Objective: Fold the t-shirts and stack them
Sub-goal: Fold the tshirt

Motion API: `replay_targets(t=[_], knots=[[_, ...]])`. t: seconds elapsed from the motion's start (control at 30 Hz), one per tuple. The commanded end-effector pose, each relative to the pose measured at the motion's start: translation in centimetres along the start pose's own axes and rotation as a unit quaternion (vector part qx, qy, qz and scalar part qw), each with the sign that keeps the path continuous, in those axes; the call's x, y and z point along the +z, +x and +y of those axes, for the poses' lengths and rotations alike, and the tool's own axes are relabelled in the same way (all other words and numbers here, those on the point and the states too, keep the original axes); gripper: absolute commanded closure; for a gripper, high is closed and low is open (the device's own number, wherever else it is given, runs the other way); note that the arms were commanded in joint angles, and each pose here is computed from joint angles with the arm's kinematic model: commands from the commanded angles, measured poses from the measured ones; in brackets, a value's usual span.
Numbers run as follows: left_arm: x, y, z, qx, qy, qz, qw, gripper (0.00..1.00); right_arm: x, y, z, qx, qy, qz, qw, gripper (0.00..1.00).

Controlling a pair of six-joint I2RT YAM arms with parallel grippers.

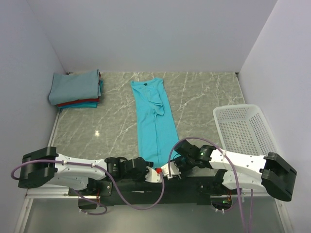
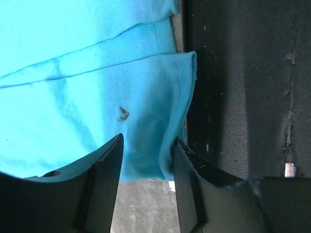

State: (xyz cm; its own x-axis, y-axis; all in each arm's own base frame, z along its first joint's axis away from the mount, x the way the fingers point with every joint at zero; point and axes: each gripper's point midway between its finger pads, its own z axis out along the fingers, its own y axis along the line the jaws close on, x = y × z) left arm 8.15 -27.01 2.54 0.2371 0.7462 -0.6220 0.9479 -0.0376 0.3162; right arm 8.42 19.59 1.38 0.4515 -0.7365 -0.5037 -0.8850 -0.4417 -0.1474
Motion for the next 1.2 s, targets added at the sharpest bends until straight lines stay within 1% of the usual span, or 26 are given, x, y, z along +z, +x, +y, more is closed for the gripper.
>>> replay_targets(t=[0.0,0.07,0.1,0.17,0.2,0.27,0.3,0.47,0.6,0.67,0.77,0.83,0.87,0.9,0.93,0.97,1.0,1.07,1.1,1.17], knots=[[-0.2,-0.4,-0.7,0.008,0.025,-0.009,1.000,0.49,0.2,1.2,-0.6,0.008,0.014,0.032,0.999,0.47],[-0.6,-1.0,-0.5,0.008,0.023,-0.022,0.999,0.48,0.2,1.2,-0.5,0.010,0.011,0.035,0.999,0.52],[-0.8,-1.2,-0.5,0.007,0.023,-0.026,0.999,0.47,0.2,1.2,-0.5,0.014,0.011,0.036,0.999,0.58],[-0.9,-1.4,-0.6,0.008,0.029,-0.030,0.999,0.46,0.1,1.2,-0.5,0.015,0.011,0.037,0.999,0.67],[-0.9,-1.4,-0.7,0.010,0.030,-0.028,0.999,0.45,0.1,1.2,-0.5,0.018,0.012,0.038,0.999,0.76],[-0.8,-1.3,-1.1,0.015,0.044,-0.024,0.999,0.44,0.0,1.2,-0.5,0.020,0.011,0.039,0.999,0.88],[-0.8,-1.2,-1.2,0.016,0.047,-0.022,0.999,0.44,0.0,1.2,-0.5,0.021,0.011,0.039,0.999,0.90],[-0.4,-0.5,-1.9,0.028,0.068,-0.008,0.997,0.44,-0.1,1.1,-0.6,0.022,0.013,0.039,0.999,0.97],[-0.3,-0.3,-1.9,0.027,0.067,-0.004,0.997,0.46,-0.2,1.0,-0.7,0.025,0.017,0.037,0.999,0.98],[0.0,0.3,-2.1,0.029,0.073,0.008,0.997,0.47,-0.2,0.9,-0.8,0.027,0.017,0.035,0.999,0.99],[0.4,1.0,-2.5,0.034,0.085,0.026,0.995,0.53,-0.6,0.8,-1.1,0.031,0.025,0.028,0.999,1.00],[0.7,1.5,-2.6,0.035,0.088,0.035,0.995,0.59,-0.9,0.8,-1.3,0.034,0.032,0.024,0.999,1.00],[0.8,1.5,-2.6,0.034,0.089,0.037,0.995,0.63,-1.0,0.8,-1.3,0.036,0.033,0.022,0.999,1.00],[0.9,1.6,-2.5,0.035,0.089,0.041,0.995,0.70,-1.1,0.8,-1.4,0.036,0.034,0.019,0.999,1.00],[1.0,1.7,-2.5,0.033,0.089,0.043,0.995,0.74,-1.2,0.7,-1.5,0.037,0.037,0.017,0.998,1.00],[1.1,1.6,-2.3,0.029,0.085,0.040,0.995,0.77,-1.4,0.8,-1.6,0.041,0.040,0.016,0.998,1.00],[1.0,1.4,-2.1,0.026,0.081,0.037,0.996,0.85,-1.5,0.7,-1.7,0.041,0.043,0.011,0.998,1.00],[1.0,1.0,-1.4,0.018,0.069,0.028,0.997,0.91,-1.7,0.6,-1.9,0.043,0.047,0.008,0.998,1.00],[0.9,0.7,-1.3,0.014,0.067,0.023,0.997,0.96,-1.7,0.5,-2.0,0.044,0.049,0.005,0.998,1.00],[0.5,-0.2,-0.4,0.006,0.055,0.004,0.998,0.99,-2.1,0.0,-2.3,0.047,0.054,-0.007,0.997,1.00]])
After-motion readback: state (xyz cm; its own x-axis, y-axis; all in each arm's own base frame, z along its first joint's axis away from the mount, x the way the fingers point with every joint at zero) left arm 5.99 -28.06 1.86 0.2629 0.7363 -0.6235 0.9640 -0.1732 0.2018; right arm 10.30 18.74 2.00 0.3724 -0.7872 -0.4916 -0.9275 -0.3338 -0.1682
